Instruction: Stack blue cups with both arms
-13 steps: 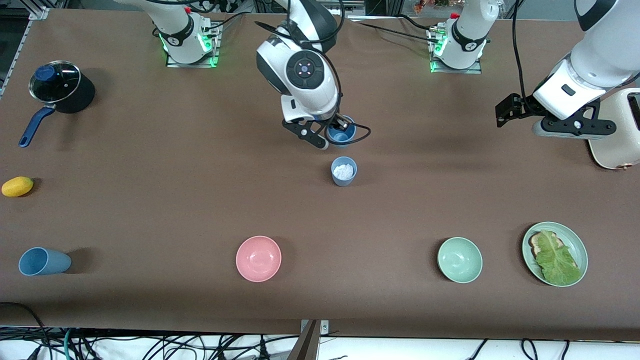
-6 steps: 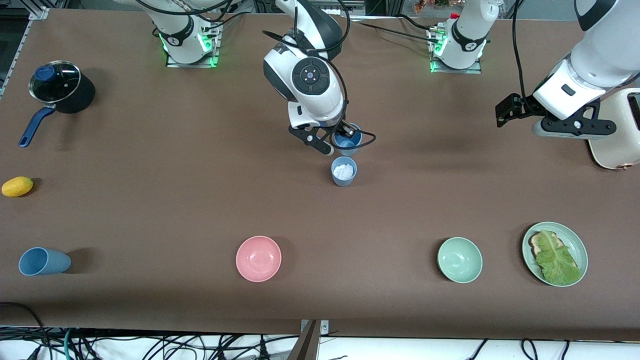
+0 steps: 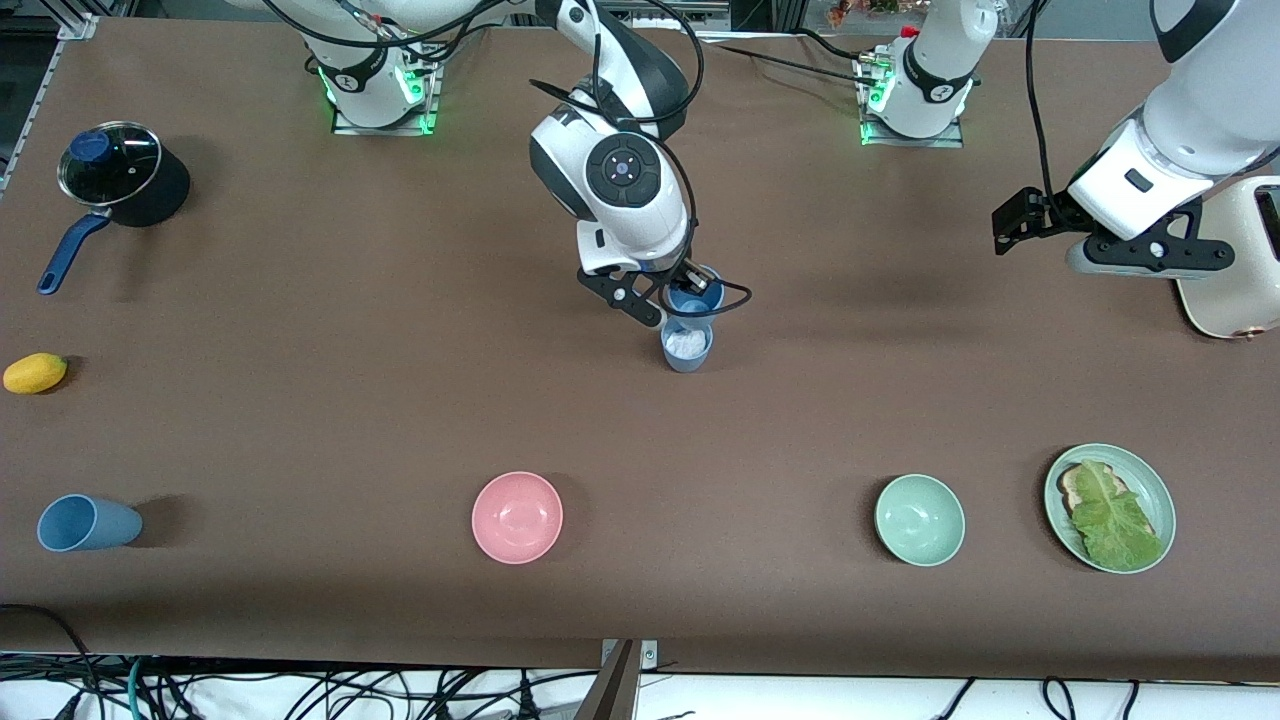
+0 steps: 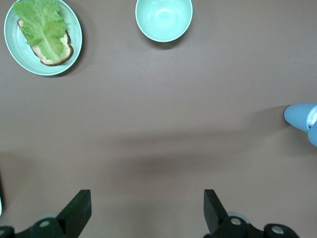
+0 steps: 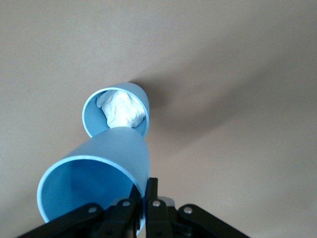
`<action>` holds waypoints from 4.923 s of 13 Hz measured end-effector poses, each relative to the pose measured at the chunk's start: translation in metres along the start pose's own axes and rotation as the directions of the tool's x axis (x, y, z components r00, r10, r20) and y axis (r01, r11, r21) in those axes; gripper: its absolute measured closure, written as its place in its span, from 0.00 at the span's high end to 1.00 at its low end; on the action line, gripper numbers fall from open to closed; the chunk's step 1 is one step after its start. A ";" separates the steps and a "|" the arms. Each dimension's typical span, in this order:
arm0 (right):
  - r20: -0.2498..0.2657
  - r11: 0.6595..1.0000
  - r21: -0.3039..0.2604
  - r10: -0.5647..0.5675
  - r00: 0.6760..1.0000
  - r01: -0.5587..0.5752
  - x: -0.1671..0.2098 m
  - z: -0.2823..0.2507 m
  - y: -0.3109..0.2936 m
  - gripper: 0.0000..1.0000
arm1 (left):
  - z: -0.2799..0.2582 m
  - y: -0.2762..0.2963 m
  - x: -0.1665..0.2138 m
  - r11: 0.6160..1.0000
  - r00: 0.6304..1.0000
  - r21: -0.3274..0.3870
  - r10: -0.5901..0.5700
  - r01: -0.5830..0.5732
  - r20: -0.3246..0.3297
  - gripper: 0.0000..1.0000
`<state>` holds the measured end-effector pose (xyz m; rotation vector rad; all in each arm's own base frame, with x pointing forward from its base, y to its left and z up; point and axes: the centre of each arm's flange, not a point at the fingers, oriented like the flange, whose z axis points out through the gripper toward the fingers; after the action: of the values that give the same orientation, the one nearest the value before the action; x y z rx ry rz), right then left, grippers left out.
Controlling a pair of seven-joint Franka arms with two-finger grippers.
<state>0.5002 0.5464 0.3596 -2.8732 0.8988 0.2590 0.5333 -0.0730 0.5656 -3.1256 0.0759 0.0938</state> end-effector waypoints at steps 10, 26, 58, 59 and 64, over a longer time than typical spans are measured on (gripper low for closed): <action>-0.019 1.000 -0.001 -0.016 1.000 0.016 0.018 -0.002 0.002 0.05 | 0.000 0.000 0.000 1.000 1.000 0.000 0.000 0.000 0.000 1.00; -0.038 0.999 0.046 -0.002 0.999 0.004 0.031 -0.016 -0.002 0.68 | 0.001 -0.002 -0.001 1.000 1.000 0.001 -0.003 0.003 0.010 1.00; -0.032 0.835 -0.260 -0.510 0.860 0.485 0.259 -0.336 0.397 1.00 | -0.011 -0.003 0.004 1.000 1.000 -0.003 -0.005 0.005 -0.014 1.00; -0.031 0.835 -0.260 -0.509 0.860 0.485 0.261 -0.336 0.396 1.00 | -0.011 -0.003 0.006 1.000 1.000 -0.004 -0.005 0.005 -0.016 1.00; 0.001 0.842 -0.233 -0.501 0.866 0.487 0.263 -0.330 0.396 1.00 | -0.023 -0.006 0.008 1.000 0.999 -0.006 -0.010 0.010 -0.039 1.00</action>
<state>0.5275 0.0236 0.6056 -3.2060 0.1047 0.2318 0.5434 -0.0680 0.5882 -3.1340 0.0601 0.0335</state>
